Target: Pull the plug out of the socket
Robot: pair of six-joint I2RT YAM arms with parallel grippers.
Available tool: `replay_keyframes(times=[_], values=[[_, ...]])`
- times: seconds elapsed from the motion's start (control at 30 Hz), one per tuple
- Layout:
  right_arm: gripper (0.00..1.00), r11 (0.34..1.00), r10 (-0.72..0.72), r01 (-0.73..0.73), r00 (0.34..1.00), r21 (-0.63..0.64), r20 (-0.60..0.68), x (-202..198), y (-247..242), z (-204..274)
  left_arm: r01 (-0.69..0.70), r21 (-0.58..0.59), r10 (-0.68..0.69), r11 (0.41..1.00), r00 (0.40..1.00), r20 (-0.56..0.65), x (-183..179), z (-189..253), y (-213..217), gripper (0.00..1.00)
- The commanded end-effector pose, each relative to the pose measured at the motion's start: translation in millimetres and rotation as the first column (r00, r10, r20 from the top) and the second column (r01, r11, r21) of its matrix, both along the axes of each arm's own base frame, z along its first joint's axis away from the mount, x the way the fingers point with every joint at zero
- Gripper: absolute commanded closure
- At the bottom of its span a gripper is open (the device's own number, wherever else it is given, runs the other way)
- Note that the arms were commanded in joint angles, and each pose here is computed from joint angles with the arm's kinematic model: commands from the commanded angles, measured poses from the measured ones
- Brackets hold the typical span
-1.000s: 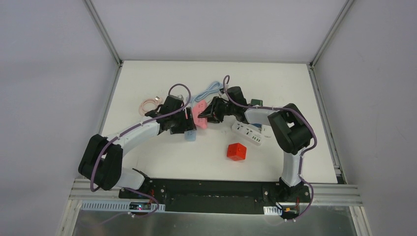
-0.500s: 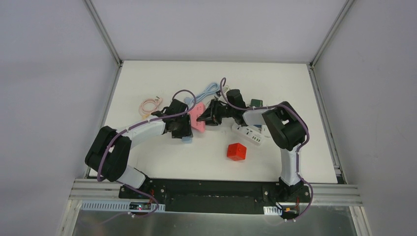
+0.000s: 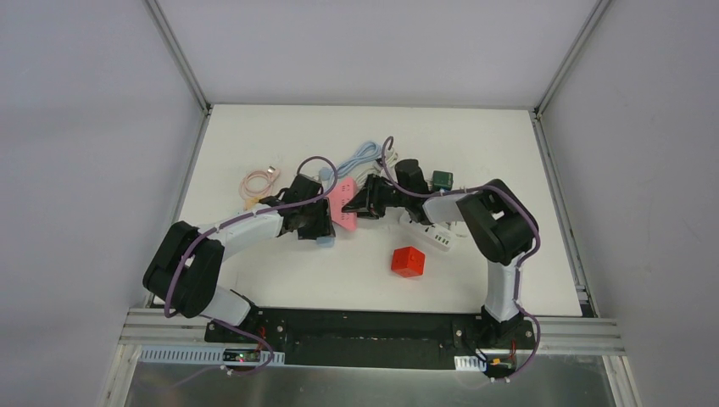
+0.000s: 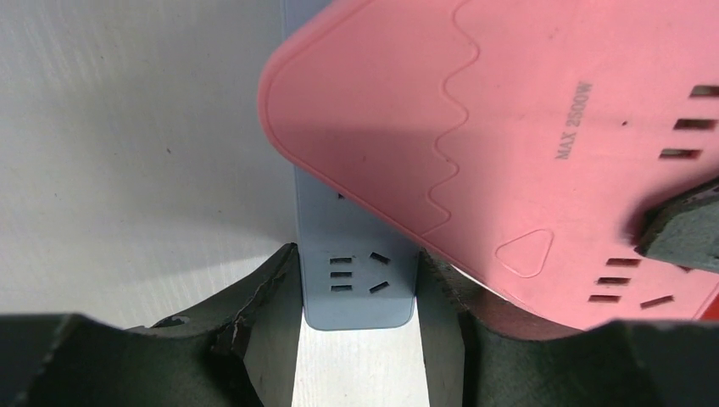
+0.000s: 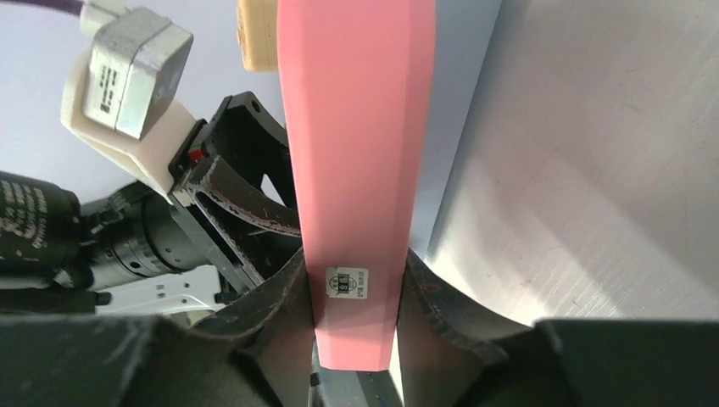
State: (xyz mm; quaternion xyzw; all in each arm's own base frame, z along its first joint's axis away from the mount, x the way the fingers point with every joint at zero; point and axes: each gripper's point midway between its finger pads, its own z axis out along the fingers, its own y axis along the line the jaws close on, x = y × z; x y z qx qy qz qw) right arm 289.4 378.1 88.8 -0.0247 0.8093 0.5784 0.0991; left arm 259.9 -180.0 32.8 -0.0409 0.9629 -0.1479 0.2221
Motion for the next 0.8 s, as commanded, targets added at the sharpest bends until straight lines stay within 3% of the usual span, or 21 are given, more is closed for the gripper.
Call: replay_keyframes(times=[0.0,0.1,0.23,0.37,0.57,0.67,0.77], values=[[1.0,0.976,0.003,0.008,0.999,0.219,-0.048,22.6,10.1,75.2,-0.02,0.073,0.027,0.997,0.996,-0.086,-22.0,-26.2,17.6,0.82],[1.0,0.94,0.008,0.06,0.98,0.337,-0.198,33.0,7.8,101.5,-0.022,0.08,0.028,0.997,0.997,-0.078,-21.9,-25.5,19.7,0.82],[1.0,0.914,0.036,0.041,0.983,0.403,-0.181,32.3,5.6,115.4,-0.02,0.094,0.027,0.995,0.997,-0.071,-21.4,-24.8,22.3,0.82],[1.0,0.947,0.025,-0.024,1.0,0.321,0.001,21.6,4.4,93.9,-0.018,0.098,0.025,0.995,0.997,-0.072,-21.5,-25.3,23.1,0.82],[1.0,0.998,0.064,-0.066,0.978,0.004,0.201,5.3,6.7,45.3,-0.009,0.107,0.018,0.994,0.997,-0.079,-22.6,-26.6,24.0,0.81],[1.0,0.999,0.038,-0.039,0.979,0.0,0.198,11.9,5.4,48.2,-0.006,0.107,0.015,0.994,0.997,-0.077,-21.9,-26.3,23.8,0.81],[1.0,0.998,-0.039,0.035,0.996,0.051,0.077,27.0,4.2,58.5,-0.004,0.109,0.012,0.994,0.997,-0.077,-22.2,-26.4,24.2,0.81]])
